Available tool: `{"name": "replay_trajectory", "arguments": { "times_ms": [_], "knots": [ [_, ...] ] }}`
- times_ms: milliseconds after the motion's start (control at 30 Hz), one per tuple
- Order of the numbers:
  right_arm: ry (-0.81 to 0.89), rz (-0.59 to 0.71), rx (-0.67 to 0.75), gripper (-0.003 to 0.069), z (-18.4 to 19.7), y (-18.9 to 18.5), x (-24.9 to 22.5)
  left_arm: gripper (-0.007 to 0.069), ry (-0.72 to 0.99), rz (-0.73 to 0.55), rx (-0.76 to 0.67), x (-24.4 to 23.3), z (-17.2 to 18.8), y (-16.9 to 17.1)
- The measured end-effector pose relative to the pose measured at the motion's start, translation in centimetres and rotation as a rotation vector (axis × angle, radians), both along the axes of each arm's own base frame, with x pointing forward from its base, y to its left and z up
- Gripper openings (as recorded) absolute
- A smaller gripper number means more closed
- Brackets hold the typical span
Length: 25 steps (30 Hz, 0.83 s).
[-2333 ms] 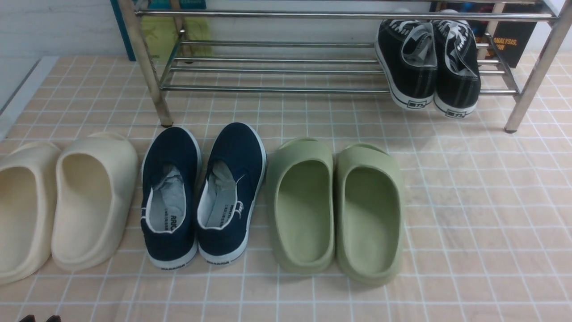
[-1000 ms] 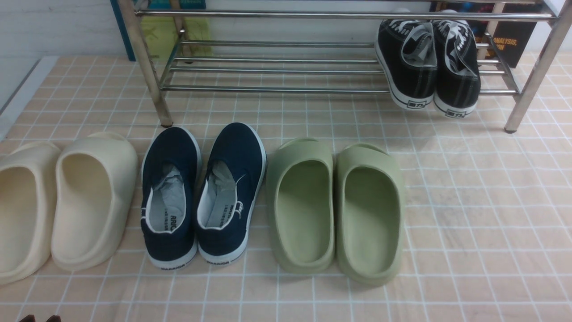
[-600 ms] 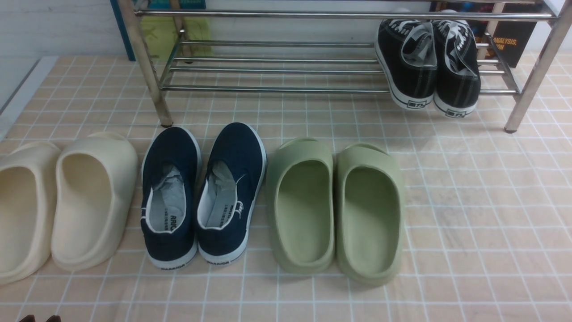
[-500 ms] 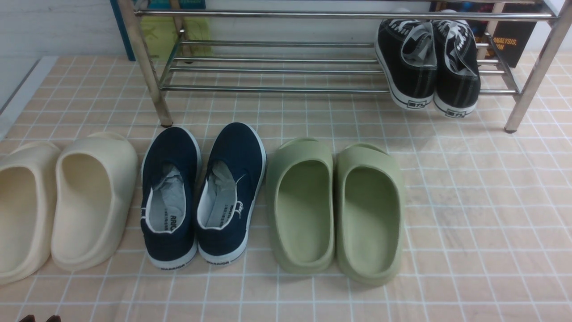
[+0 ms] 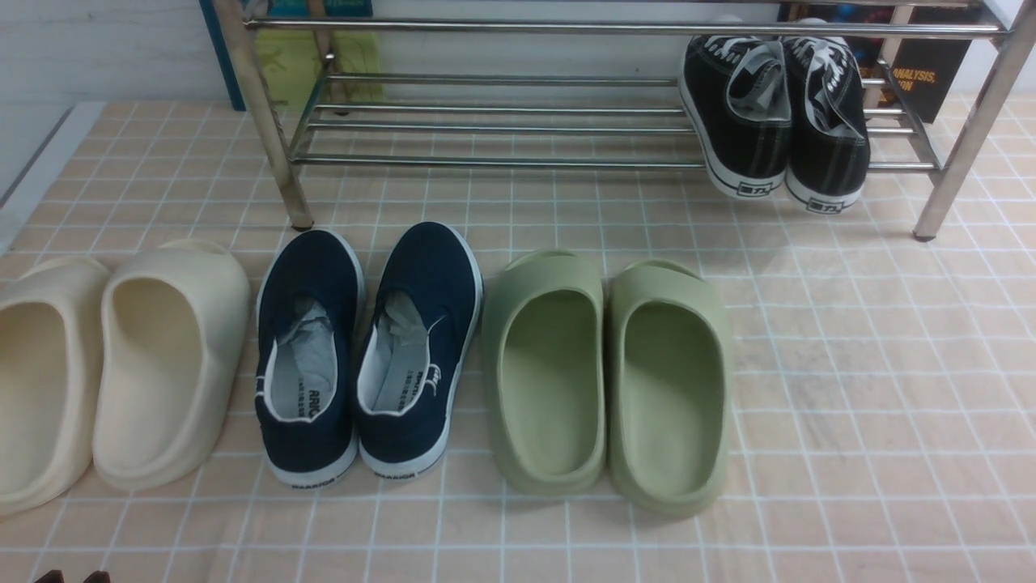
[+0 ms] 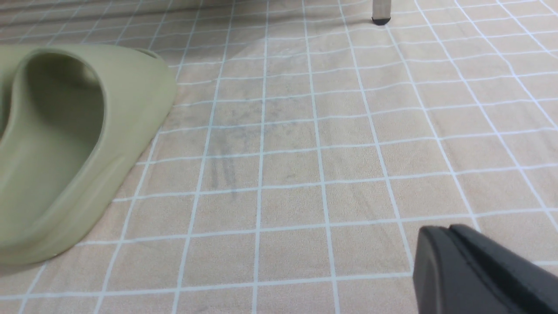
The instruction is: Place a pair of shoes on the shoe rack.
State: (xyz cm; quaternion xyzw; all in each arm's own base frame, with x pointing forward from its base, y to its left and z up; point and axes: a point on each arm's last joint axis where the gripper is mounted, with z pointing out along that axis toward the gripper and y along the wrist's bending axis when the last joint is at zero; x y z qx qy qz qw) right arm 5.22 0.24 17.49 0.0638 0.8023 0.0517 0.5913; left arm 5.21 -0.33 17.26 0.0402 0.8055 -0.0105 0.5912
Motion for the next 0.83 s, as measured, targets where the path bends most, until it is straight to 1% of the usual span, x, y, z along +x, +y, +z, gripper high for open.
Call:
{"name": "replay_trajectory", "arguments": {
  "times_ms": [833],
  "knots": [
    [0.000,0.000,0.001,0.0060,0.00,0.00,0.00,0.0239,0.000,0.000,0.000,0.00,0.00,0.00]
  ]
}}
